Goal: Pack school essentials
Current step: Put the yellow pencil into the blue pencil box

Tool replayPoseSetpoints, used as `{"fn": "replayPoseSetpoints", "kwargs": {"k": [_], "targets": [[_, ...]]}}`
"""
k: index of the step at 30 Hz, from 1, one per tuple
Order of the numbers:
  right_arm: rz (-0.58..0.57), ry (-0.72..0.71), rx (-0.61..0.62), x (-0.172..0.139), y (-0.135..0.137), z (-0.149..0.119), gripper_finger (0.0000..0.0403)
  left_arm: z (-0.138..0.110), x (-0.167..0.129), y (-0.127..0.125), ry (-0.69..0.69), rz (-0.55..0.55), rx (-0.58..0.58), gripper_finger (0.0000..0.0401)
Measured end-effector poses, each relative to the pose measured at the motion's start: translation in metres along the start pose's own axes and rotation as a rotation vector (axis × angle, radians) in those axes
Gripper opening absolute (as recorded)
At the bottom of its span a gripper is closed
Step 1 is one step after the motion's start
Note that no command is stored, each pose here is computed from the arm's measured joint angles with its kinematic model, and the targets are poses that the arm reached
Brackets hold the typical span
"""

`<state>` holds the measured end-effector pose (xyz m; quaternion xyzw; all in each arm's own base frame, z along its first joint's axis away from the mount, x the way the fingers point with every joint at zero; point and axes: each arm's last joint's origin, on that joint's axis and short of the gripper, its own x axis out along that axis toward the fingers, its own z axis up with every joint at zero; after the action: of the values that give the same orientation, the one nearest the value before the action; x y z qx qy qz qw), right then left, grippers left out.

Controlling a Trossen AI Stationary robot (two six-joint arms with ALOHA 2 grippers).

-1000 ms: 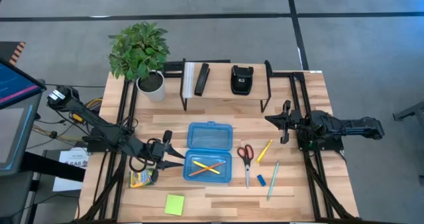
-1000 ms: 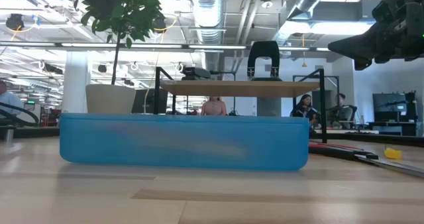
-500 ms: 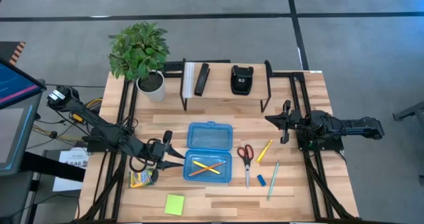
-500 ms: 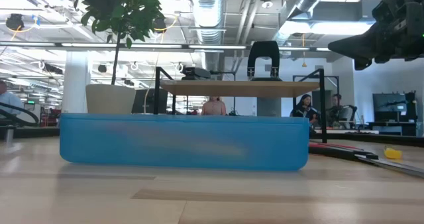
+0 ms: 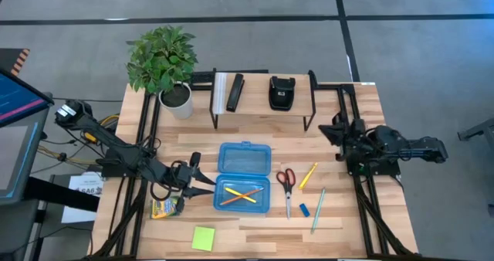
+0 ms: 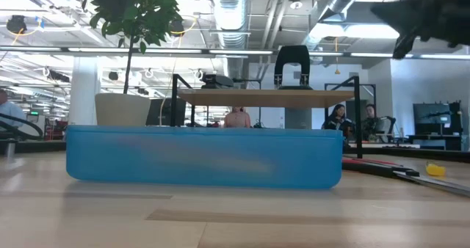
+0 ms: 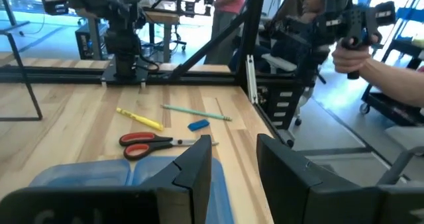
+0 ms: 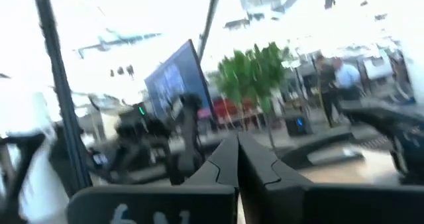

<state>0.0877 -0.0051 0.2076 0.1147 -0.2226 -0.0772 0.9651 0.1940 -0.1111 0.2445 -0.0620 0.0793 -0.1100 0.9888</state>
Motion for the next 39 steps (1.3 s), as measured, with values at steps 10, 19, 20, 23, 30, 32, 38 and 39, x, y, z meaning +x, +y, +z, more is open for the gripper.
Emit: {"fn": "replayPoseSetpoints", "kwargs": {"k": [10,19,20,23,30,32,38,39], "targets": [[0.032,0.116,0.003,0.013,0.011,0.008,0.0092,0.010,-0.010,-0.003,-0.055,-0.028,0.039,0.0107],[-0.015,0.341,-0.021,0.051,0.028,0.013,0.0113,0.005,-0.013,-0.008,-0.019,-0.025,0.093,0.0107],[-0.020,0.376,-0.018,0.055,0.030,0.014,0.0113,0.006,-0.014,-0.009,-0.022,-0.019,0.105,0.0107],[-0.052,0.484,-0.004,0.066,0.034,0.016,0.0113,0.007,-0.020,-0.009,-0.015,-0.001,0.126,0.0107],[-0.165,0.731,0.055,0.082,0.038,0.012,0.0113,0.010,-0.040,-0.002,0.019,0.060,0.125,0.0107],[-0.212,0.794,0.094,0.084,0.039,0.011,0.0113,0.010,-0.045,-0.001,0.009,0.062,0.133,0.0107],[-0.410,1.005,0.201,0.080,0.037,0.002,0.0113,-0.004,-0.061,0.010,-0.069,0.061,0.142,0.0107],[-0.445,1.041,0.211,0.077,0.036,0.000,0.0113,-0.006,-0.064,0.012,-0.088,0.064,0.133,0.0107]]}}
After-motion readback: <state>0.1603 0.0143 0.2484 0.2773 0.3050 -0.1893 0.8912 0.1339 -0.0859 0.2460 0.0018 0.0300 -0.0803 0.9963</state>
